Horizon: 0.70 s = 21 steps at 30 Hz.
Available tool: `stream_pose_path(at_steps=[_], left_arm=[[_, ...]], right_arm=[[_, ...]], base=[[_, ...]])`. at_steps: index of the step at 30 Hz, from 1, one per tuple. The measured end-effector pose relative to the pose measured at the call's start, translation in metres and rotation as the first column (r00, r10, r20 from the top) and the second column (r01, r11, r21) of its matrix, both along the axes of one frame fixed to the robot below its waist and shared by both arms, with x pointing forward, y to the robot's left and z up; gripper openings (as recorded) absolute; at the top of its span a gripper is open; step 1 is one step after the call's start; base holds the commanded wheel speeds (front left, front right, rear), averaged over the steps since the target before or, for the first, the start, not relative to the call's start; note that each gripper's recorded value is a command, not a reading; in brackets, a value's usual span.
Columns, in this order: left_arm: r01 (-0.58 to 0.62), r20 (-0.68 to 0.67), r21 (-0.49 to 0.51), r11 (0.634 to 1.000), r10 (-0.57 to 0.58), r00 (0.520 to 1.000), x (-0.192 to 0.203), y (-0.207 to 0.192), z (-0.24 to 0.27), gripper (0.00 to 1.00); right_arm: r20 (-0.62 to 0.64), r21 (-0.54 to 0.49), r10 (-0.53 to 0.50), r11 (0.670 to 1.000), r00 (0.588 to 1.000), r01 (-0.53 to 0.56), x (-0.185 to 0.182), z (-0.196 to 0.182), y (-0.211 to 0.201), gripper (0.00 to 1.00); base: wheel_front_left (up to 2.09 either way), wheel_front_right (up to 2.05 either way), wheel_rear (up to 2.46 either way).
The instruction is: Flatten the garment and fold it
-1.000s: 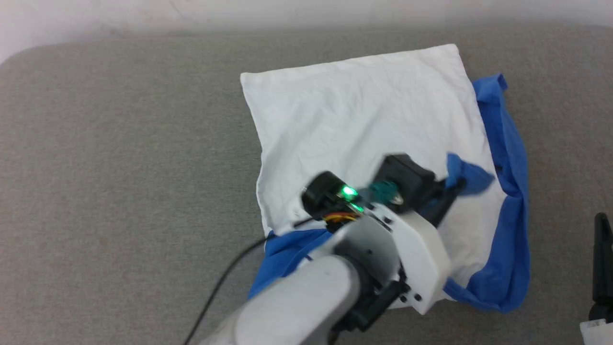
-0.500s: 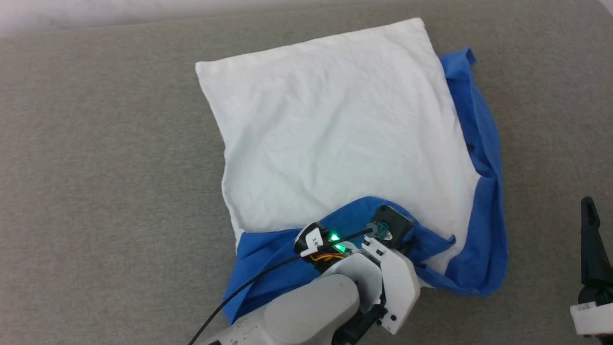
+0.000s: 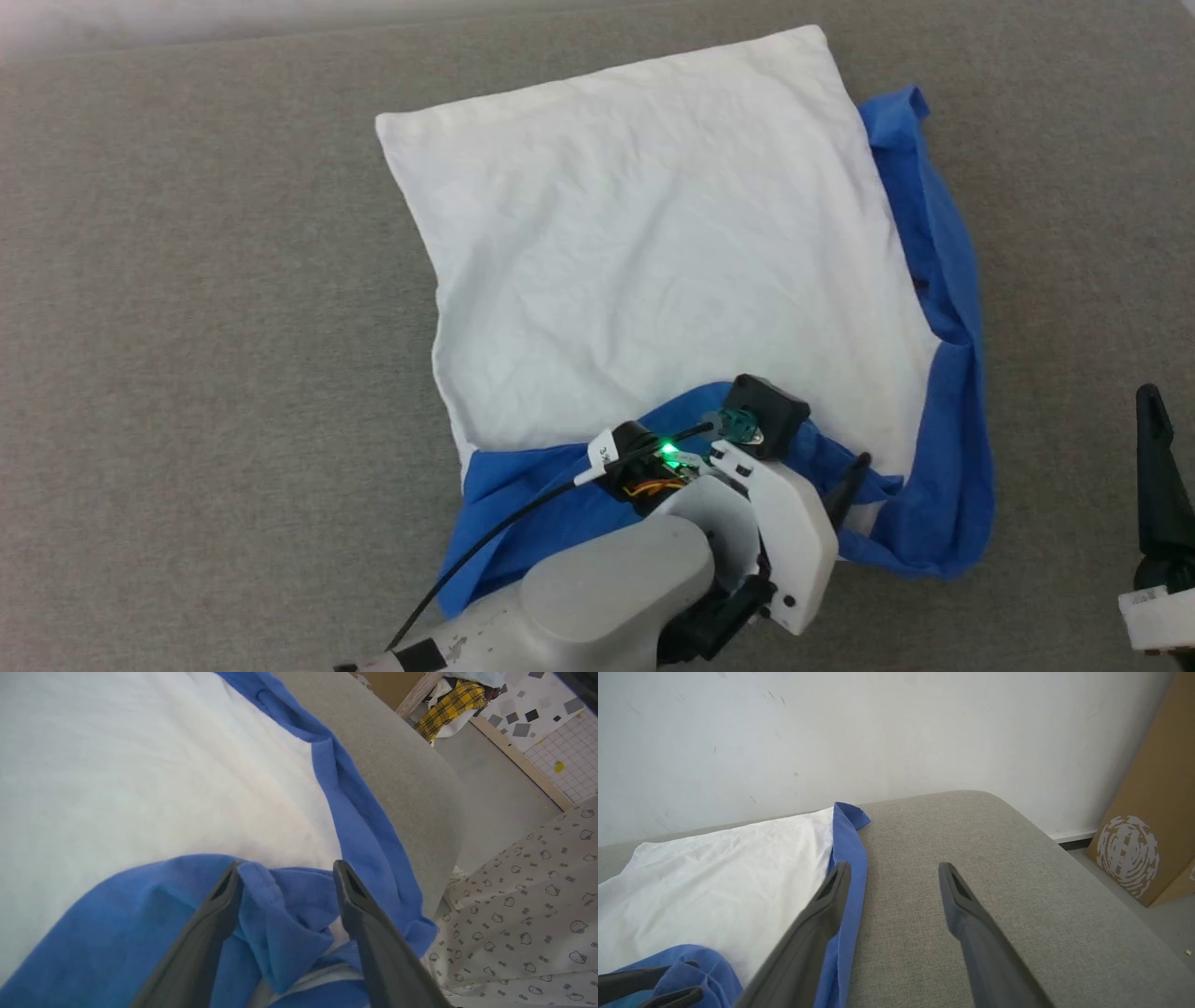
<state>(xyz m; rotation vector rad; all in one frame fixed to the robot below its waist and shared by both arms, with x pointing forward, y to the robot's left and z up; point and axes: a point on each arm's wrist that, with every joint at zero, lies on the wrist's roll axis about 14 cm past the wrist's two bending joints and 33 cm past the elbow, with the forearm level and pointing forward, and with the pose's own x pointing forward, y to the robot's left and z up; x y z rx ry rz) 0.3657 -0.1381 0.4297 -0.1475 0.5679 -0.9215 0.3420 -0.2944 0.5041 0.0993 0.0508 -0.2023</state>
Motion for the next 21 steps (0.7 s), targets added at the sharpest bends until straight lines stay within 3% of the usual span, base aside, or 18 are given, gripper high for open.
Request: stream_pose_path(at_steps=[6, 12, 16, 21], left_arm=[[-0.045, 0.049, -0.150, 0.988, 0.053, 0.997, 0.011, -0.003, 0.048, 1.00], [-0.176, 0.223, -0.290, 0.941, 0.245, 0.944, 0.058, 0.020, 0.117, 1.00], [-0.270, 0.334, -0.342, 0.900, 0.385, 0.860, 0.084, 0.062, 0.156, 1.00], [-0.438, 0.460, -0.391, 0.810, 0.584, 0.669, 0.104, 0.158, 0.198, 1.00]], right_arm=[[0.027, 0.001, 0.041, 0.999, 0.999, -0.041, 0.008, 0.007, 0.010, 1.00], [0.038, 0.011, 0.076, 0.997, 0.996, -0.076, 0.009, 0.011, 0.021, 1.00], [0.052, 0.016, 0.095, 0.995, 0.994, -0.096, 0.008, 0.016, 0.030, 1.00], [0.063, 0.018, 0.113, 0.993, 0.992, -0.115, 0.006, 0.021, 0.038, 1.00]], base=[[0.00, 0.00, 0.00], [0.00, 0.00, 0.00], [0.00, 0.00, 0.00], [0.00, 0.00, 0.00]])
